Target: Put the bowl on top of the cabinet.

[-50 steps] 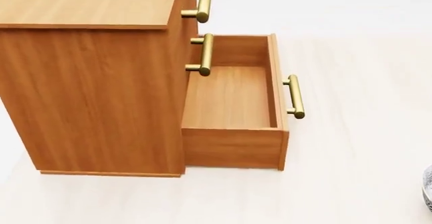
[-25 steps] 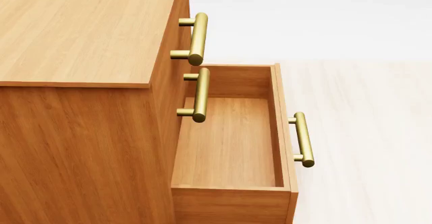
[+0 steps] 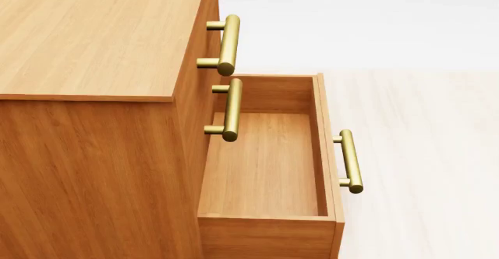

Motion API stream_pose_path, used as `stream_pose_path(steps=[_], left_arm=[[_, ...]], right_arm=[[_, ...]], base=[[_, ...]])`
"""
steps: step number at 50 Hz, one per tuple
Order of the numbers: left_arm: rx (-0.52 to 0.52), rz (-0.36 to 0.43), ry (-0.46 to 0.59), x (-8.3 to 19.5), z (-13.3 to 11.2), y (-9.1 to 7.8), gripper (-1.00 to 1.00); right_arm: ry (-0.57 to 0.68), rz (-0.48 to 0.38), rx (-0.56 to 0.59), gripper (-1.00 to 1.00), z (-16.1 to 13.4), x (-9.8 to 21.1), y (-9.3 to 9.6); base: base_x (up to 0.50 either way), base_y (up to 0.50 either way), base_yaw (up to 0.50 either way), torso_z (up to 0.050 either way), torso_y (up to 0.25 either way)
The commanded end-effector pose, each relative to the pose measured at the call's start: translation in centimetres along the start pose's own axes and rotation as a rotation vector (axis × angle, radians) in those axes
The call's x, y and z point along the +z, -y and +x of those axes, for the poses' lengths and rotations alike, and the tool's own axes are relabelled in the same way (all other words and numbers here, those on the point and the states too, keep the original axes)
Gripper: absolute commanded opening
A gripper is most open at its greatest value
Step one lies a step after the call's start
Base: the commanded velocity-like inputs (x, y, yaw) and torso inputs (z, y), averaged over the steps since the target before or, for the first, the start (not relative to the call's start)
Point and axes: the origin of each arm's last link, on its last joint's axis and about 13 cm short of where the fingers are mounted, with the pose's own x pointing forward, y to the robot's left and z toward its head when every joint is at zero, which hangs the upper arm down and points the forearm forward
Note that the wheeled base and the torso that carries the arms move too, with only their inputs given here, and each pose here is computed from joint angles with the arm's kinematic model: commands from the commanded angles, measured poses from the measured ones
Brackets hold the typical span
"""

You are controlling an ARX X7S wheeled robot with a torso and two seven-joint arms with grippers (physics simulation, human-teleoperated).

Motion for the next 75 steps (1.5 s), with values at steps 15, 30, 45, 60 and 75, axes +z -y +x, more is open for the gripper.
stream_pose_path(steps=[15, 30, 45, 60, 75], left_arm=[[0.0, -0.007, 0.006, 0.1, 0.0, 0.0, 1.0], [0.001, -0.01, 0.011, 0.2, 0.0, -0.1, 1.0], [0.006, -0.011, 0.013, 0.4, 0.0, -0.2, 1.0], [0.003, -0.009, 0.007, 0.2, 0.0, -0.1, 1.0], [0.001, -0.009, 0.006, 0.1, 0.0, -0.1, 1.0]], right_arm=[[-0.196, -0.178, 0.041, 1.0, 3.7, 6.2, 3.4], [-0.59, -0.159, 0.071, 1.0, 2.6, 6.8, 6.2], [-0.949, -0.281, 0.066, 1.0, 3.1, 6.3, 6.1], [-1.063, -0.266, 0.079, 1.0, 3.1, 4.4, 6.4], [-1.058, -0.277, 0.082, 1.0, 3.7, 4.1, 6.3]], base=[[0.0, 0.0, 0.0, 0.0, 0.0], [0.0, 0.0, 0.0, 0.0, 0.0], [0.0, 0.0, 0.0, 0.0, 0.0], [0.0, 0.0, 0.0, 0.0, 0.0], [0.0, 0.0, 0.0, 0.0, 0.0]])
